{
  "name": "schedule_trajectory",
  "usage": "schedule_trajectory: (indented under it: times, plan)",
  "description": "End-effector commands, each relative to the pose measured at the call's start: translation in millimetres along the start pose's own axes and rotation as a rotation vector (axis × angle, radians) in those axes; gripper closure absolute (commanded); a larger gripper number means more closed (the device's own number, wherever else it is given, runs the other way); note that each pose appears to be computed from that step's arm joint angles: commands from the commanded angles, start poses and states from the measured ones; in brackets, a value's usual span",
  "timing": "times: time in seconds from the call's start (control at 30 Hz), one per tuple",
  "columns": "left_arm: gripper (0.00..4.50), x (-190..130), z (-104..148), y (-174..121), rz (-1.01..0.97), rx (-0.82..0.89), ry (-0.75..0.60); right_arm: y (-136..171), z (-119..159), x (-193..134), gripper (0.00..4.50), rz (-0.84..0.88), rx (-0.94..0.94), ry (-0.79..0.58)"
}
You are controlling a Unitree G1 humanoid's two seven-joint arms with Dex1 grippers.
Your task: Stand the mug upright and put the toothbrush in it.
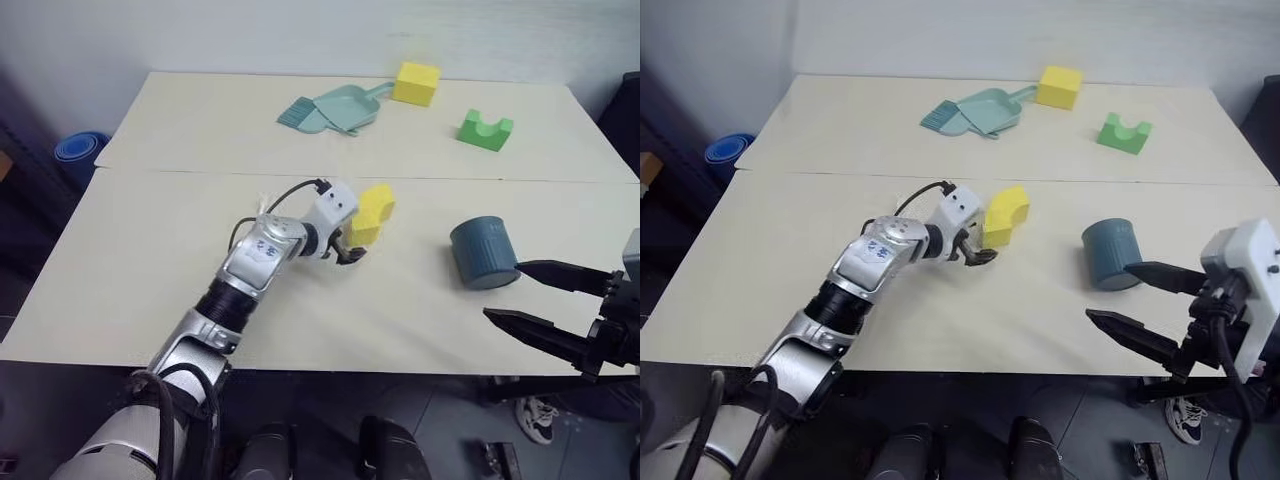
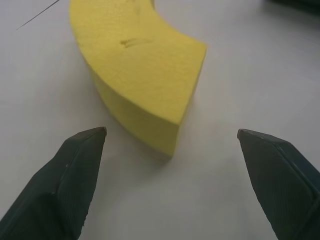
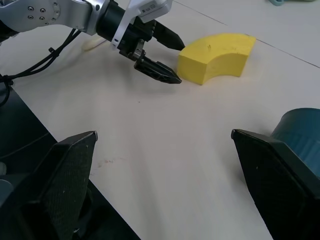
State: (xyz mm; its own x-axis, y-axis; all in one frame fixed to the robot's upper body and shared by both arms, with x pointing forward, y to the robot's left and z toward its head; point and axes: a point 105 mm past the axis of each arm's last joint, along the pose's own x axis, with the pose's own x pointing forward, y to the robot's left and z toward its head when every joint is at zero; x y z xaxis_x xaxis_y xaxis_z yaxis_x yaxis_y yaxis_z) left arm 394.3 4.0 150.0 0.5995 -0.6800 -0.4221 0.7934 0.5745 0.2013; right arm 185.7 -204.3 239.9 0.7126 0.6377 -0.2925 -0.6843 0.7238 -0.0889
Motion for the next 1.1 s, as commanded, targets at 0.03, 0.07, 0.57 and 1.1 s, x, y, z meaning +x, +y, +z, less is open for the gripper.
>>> schedule_trajectory:
  times: [0.03, 0.07, 0.57, 1.1]
  plan:
    - [0.04, 6.6, 6.5, 13.2, 0.089, -0.002, -0.017, 0.8, 7.9, -5.8, 0.0, -0.035, -0.022, -0.053]
    - [0.04, 9.4, 4.7, 14.1, 0.097, -0.016, -0.012, 1.0, 7.9, -6.2, 0.0, -0.038, -0.019, -0.057]
    - [3.46, 12.7, 16.0, 19.3, 0.105, -0.042, -0.096, 5.4, 5.1, -4.8, 0.0, -0.056, 0.008, -0.089]
    - [3.46, -249.7, -40.3, 184.5, 0.877, -0.181, -0.151, -12.5, 4.1, 12.2, 0.0, 0.085, 0.024, -0.067]
